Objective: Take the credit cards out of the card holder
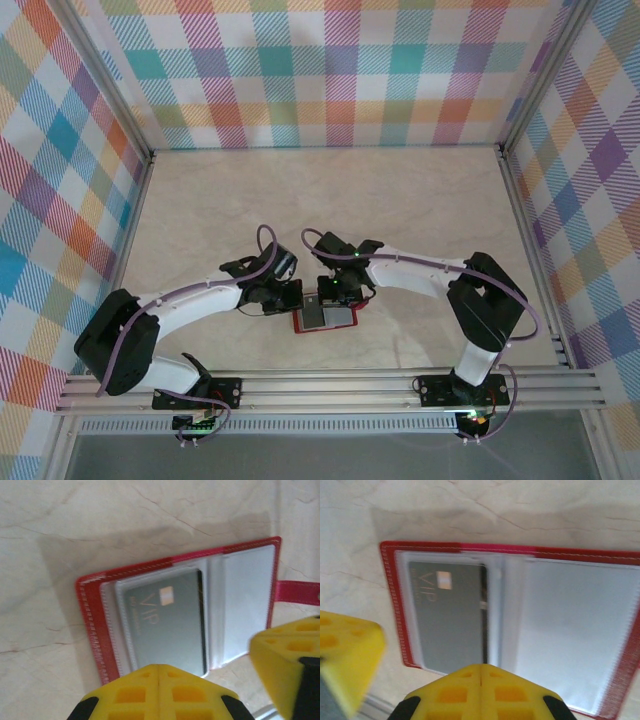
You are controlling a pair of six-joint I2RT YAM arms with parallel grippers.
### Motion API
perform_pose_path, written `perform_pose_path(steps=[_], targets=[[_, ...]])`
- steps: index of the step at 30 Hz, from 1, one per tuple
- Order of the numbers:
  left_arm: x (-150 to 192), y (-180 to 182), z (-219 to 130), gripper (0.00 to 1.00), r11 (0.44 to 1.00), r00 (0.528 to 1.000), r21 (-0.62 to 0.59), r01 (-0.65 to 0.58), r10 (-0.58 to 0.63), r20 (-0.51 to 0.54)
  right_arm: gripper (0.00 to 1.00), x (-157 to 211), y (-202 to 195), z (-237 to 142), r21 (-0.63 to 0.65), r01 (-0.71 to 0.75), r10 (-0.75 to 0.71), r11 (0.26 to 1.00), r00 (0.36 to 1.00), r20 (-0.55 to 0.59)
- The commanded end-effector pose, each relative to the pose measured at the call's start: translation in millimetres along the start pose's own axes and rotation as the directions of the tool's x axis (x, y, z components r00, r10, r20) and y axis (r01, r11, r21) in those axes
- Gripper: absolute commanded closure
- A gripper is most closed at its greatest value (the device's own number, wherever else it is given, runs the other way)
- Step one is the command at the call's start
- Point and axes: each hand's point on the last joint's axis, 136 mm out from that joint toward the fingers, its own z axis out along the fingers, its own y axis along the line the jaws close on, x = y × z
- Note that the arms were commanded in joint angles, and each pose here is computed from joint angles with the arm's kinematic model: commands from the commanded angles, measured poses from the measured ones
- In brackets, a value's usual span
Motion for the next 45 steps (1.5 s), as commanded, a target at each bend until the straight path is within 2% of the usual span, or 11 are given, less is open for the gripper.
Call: perform_pose_path(steps=[1,10,20,33,39,45], targets=[[3,-14,3,0.99,0.999,1.000,0.046,-0.005,0.006,-0.025,0.97,-2,16,8,-0.090,-0.009,0.007,0.996,1.000,-0.027],[13,6,23,0.99,1.000,0.997,-0.008,0.010,-0.010,-0.072,0.98,-5,2,26,-0.039,-0.024,0.022,0.999,0.999,-0.049],[20,30,31,1.00,0.993,0.995,-0.122,-0.008,-0.004,-0.103,0.97,-5,-9,32,0.014,-0.020,0.020,1.000,0.998,-0.052],[18,29,28,1.00,0.992,0.995,-0.124,-0.010,-0.002,-0.097,0.97,-2,-18,44,0.052,-0.017,0.021,0.999,0.997,-0.078],[18,30,25,1.00,0.991,0.996,-0.132,-0.013,0.001,-0.090,0.97,-3,-37,34,0.159,-0.012,0.021,0.987,0.998,-0.055],[17,30,24,1.00,0.990,0.996,-0.138,-0.014,0.002,-0.089,0.97,-8,-29,21,0.142,0.007,-0.003,0.990,1.000,-0.031]])
